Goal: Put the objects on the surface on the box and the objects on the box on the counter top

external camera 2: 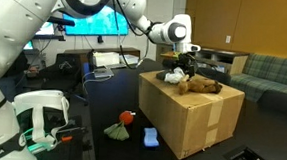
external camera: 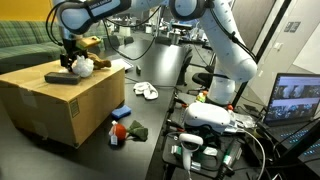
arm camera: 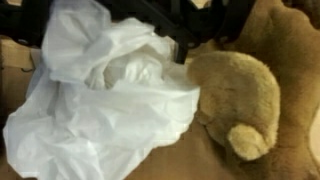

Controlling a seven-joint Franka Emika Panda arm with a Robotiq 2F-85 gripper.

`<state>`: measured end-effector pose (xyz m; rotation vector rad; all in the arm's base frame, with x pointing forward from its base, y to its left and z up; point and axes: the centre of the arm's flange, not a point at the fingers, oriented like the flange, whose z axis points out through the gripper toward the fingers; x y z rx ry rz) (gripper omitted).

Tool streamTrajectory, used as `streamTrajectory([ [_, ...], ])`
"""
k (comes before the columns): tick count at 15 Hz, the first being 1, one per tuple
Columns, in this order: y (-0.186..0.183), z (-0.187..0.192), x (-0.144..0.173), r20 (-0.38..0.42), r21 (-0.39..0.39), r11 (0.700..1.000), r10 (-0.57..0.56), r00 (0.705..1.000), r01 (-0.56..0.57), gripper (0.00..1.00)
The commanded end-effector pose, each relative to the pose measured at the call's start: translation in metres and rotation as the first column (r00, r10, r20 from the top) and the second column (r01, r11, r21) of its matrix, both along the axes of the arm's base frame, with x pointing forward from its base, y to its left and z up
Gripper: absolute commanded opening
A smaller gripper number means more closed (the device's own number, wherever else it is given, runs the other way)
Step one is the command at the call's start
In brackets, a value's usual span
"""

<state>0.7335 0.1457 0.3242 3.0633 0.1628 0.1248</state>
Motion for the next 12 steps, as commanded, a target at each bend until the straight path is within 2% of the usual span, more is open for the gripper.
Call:
streamTrajectory([
  [1, -0.005, -0.005, 0.006, -0.010, -0.002, 1.000, 0.015, 1.000, -0.015, 1.00],
  [2, -0.004, -0.005, 0.005, -0.012, -0.003, 1.000, 0.016, 1.000, -0.016, 0.77],
  [3, -0.003, -0.002, 0.004, -0.014, -0.008, 1.000, 0.018, 1.000, -0.018, 0.74],
  [9, 0.009, 0.016, -0.006, -0.029, -0.016, 0.999, 0.038, 0.999, -0.039, 0.29],
  [12, 0.011, 0.028, -0.013, -0.075, -0.012, 0.998, 0.052, 0.996, -0.053, 0.06],
])
